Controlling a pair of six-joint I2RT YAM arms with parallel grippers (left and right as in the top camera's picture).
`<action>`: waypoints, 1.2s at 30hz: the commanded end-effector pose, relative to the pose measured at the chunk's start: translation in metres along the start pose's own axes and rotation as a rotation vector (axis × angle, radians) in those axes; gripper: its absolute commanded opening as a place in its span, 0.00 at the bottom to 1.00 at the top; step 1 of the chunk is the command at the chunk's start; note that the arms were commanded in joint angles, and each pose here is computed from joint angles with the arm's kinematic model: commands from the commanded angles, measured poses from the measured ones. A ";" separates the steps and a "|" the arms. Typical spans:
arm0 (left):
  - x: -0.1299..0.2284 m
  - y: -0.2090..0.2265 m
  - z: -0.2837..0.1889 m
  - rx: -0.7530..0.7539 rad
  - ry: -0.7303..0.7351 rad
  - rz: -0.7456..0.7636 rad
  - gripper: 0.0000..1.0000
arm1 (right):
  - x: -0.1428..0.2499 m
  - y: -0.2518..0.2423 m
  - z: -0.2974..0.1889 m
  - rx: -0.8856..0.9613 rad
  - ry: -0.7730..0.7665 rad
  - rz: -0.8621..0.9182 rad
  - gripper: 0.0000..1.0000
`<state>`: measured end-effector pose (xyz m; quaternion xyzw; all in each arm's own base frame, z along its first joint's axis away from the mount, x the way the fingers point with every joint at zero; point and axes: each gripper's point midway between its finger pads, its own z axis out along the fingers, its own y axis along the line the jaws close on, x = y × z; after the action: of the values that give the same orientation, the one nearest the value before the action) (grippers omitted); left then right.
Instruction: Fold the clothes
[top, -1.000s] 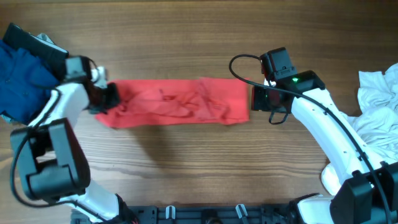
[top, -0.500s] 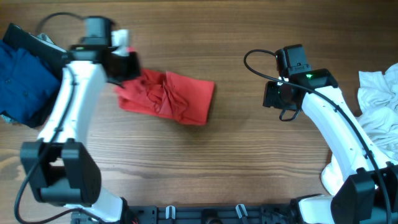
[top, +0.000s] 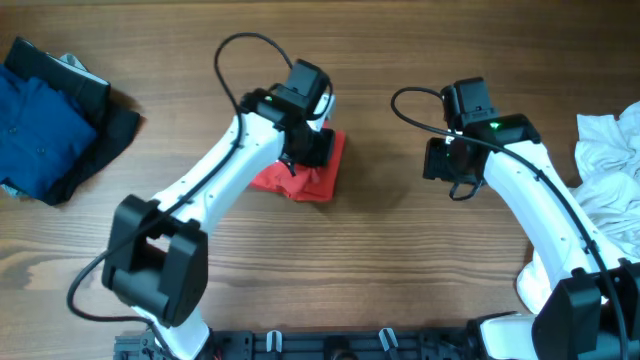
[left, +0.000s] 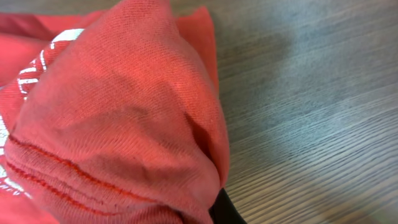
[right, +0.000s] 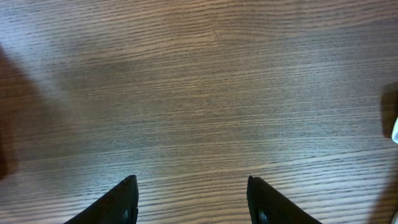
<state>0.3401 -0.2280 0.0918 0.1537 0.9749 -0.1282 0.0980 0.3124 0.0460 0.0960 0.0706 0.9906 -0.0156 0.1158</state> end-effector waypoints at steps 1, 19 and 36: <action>-0.001 -0.009 0.000 0.004 -0.001 0.011 0.20 | 0.003 -0.001 0.004 0.010 0.012 -0.016 0.57; -0.038 0.151 -0.041 -0.098 -0.156 -0.340 0.36 | 0.017 0.149 -0.048 -0.771 -0.069 -0.508 0.46; 0.013 0.174 0.056 -0.137 0.144 -0.397 0.34 | 0.013 0.239 0.051 -0.746 -0.110 -0.598 0.49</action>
<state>0.4018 -0.0835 0.0101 -0.0412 0.9956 -0.0759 0.0356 0.3384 0.2835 0.0640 -0.2840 0.8839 0.3224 0.1847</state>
